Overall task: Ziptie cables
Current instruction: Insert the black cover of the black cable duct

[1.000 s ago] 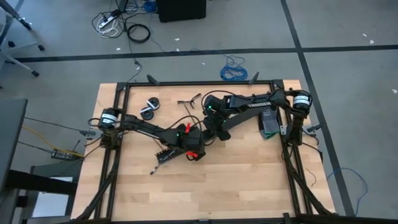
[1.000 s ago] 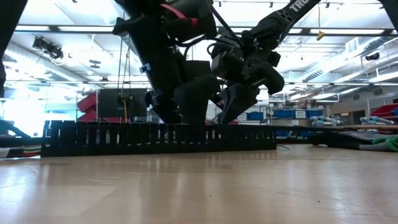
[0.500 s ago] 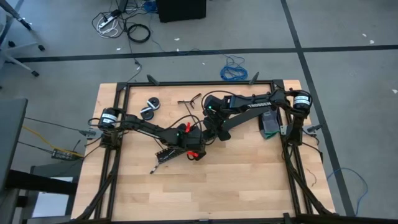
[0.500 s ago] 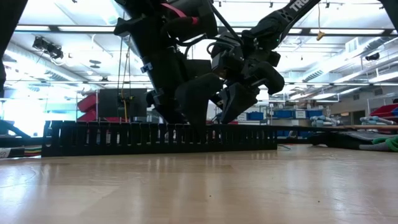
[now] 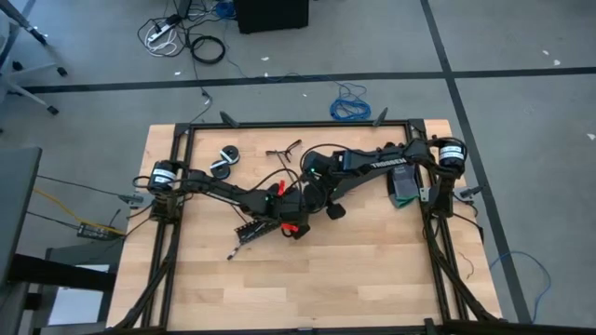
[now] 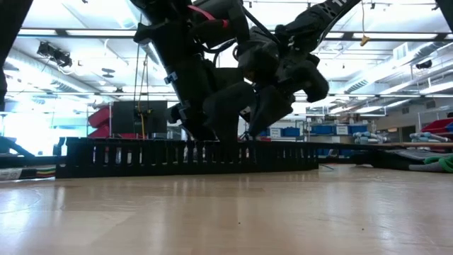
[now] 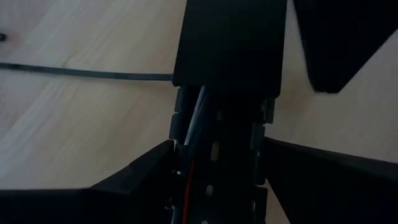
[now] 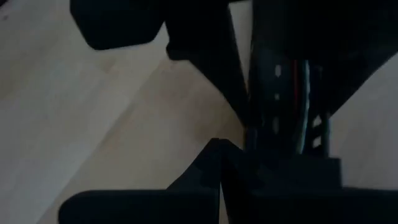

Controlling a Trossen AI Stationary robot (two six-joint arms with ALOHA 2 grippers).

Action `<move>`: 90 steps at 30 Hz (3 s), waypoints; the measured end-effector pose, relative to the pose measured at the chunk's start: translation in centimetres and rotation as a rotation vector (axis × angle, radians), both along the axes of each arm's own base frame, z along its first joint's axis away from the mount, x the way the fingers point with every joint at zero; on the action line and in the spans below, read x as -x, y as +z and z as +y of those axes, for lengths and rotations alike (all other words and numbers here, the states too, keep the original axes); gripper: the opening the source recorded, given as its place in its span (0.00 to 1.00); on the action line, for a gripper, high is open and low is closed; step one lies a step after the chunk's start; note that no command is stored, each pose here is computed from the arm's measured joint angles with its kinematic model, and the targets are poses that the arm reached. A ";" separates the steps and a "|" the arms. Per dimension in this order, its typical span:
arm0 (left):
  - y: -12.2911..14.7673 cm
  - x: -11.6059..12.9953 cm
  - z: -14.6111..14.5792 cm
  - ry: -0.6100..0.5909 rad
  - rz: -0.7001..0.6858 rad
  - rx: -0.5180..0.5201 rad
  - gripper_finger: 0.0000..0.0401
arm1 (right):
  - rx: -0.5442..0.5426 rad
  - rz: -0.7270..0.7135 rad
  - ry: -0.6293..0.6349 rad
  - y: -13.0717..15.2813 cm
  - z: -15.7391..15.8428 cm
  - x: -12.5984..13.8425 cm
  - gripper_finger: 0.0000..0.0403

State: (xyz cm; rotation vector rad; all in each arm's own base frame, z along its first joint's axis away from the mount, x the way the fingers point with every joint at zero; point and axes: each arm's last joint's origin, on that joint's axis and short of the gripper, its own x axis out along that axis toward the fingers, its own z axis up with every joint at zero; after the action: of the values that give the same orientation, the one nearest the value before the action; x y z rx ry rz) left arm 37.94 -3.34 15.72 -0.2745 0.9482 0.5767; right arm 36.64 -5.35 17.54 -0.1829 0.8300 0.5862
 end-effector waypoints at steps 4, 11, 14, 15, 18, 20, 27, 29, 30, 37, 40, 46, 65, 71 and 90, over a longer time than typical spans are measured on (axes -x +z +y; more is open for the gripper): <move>0.0 -0.2 0.0 -0.022 -0.009 -0.002 0.56 | 0.014 -0.043 0.015 0.2 0.8 -0.5 0.00; 0.0 0.1 0.0 -0.010 0.015 0.002 0.56 | 0.026 -0.107 -0.016 1.5 0.2 -0.5 0.00; 0.0 0.1 0.0 -0.002 0.015 0.007 0.56 | 0.019 -0.132 -0.062 2.7 -1.0 0.0 0.00; 0.0 0.1 0.0 -0.001 0.015 0.009 0.56 | 0.014 -0.121 -0.080 2.6 -1.5 0.1 0.00; 0.0 0.1 0.0 0.002 0.017 0.006 0.56 | 0.001 -0.057 -0.113 2.2 -2.8 0.9 0.00; -0.1 0.2 0.0 0.001 0.020 0.005 0.56 | 0.017 -0.005 -0.114 1.6 -3.5 1.4 0.00; -0.1 0.2 0.0 0.005 0.018 0.010 0.56 | 0.029 0.092 -0.151 0.9 -5.7 3.0 0.00; -0.1 0.2 0.0 0.006 0.017 0.010 0.56 | 0.036 0.098 -0.152 0.8 -6.0 3.2 0.00; -0.1 0.2 0.0 0.005 0.017 0.010 0.56 | 0.039 0.092 -0.150 0.5 -6.0 3.2 0.00; -0.1 0.2 0.0 0.004 0.019 0.013 0.56 | 0.012 0.076 -0.115 -1.6 -5.2 2.3 0.00; -0.1 0.2 0.0 0.005 0.022 0.010 0.56 | 0.003 0.073 -0.126 -2.1 -4.8 1.8 0.00; -0.1 0.2 0.0 0.000 0.026 0.012 0.56 | 0.002 0.058 -0.144 -2.1 -4.6 1.5 0.00; 1.1 0.3 -0.2 -0.082 0.061 0.048 0.65 | -0.016 0.092 -0.166 -2.4 -5.4 2.1 0.00; 1.4 0.9 -0.2 -0.074 0.080 0.055 0.77 | -0.021 0.095 -0.175 -2.4 -5.4 2.1 0.00; 0.2 1.9 -1.1 -0.017 0.099 0.172 0.94 | -0.027 0.072 -0.210 -2.3 -5.6 1.7 0.00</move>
State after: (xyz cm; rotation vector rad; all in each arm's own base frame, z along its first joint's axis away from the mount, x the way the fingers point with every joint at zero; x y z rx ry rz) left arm 36.00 -4.49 15.89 -0.3940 1.0968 0.4976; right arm 34.90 -10.91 15.25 -0.0484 0.8979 0.4079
